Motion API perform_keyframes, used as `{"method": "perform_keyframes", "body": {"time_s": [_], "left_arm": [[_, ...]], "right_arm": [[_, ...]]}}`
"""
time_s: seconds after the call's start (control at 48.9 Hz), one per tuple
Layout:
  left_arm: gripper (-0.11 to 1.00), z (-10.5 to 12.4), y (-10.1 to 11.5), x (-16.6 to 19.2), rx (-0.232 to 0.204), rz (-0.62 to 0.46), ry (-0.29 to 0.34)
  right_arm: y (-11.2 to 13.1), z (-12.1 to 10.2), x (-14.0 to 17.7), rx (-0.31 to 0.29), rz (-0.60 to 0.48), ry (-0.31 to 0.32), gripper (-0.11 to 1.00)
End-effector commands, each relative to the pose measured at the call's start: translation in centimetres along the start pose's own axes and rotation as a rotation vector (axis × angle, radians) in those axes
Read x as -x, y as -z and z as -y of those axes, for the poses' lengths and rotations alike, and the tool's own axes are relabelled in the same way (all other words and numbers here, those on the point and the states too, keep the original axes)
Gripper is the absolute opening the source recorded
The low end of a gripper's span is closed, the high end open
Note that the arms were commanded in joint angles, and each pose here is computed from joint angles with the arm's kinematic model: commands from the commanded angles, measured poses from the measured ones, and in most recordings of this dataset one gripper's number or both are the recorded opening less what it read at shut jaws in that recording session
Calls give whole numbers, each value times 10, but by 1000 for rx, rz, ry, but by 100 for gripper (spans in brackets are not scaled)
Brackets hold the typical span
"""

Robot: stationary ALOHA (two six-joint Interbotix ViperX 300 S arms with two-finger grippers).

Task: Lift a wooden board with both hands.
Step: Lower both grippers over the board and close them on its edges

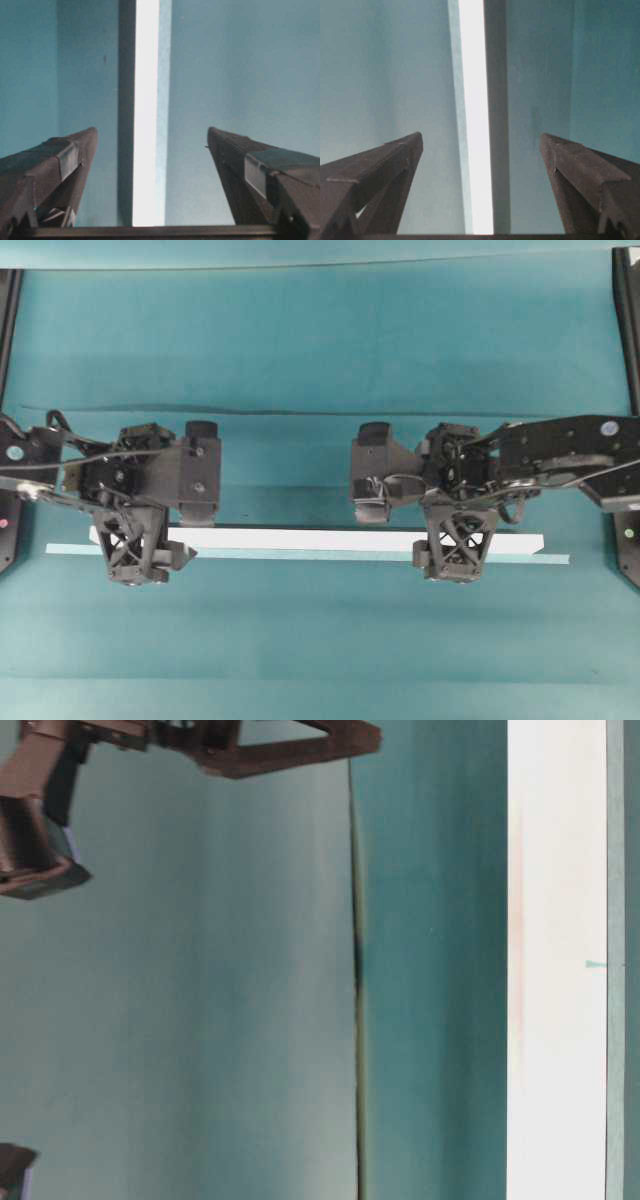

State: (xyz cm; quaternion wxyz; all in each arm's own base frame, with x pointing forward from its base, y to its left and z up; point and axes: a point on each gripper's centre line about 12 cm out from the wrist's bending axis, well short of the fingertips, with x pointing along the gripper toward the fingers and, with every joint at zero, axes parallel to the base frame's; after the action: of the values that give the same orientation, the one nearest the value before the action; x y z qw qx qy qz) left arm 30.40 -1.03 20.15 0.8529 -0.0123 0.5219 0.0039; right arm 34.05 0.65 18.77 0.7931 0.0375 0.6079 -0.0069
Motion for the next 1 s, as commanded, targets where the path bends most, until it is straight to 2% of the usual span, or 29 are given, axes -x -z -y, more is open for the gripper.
{"method": "perform_keyframes", "body": {"time_s": [0.0,0.266,0.553,0.982], "left_arm": [[98,-1,2,-10,1,-3,-1],[98,-2,10,-41,4,-40,-4],[98,-3,22,-65,6,-70,-6],[98,-2,26,-74,37,-63,-4]], "right_arm": [[0,0,-12,6,0,1,95],[6,-1,-34,9,0,2,95],[26,-3,-64,18,-30,4,95],[26,-1,-74,14,-19,7,95]]}}
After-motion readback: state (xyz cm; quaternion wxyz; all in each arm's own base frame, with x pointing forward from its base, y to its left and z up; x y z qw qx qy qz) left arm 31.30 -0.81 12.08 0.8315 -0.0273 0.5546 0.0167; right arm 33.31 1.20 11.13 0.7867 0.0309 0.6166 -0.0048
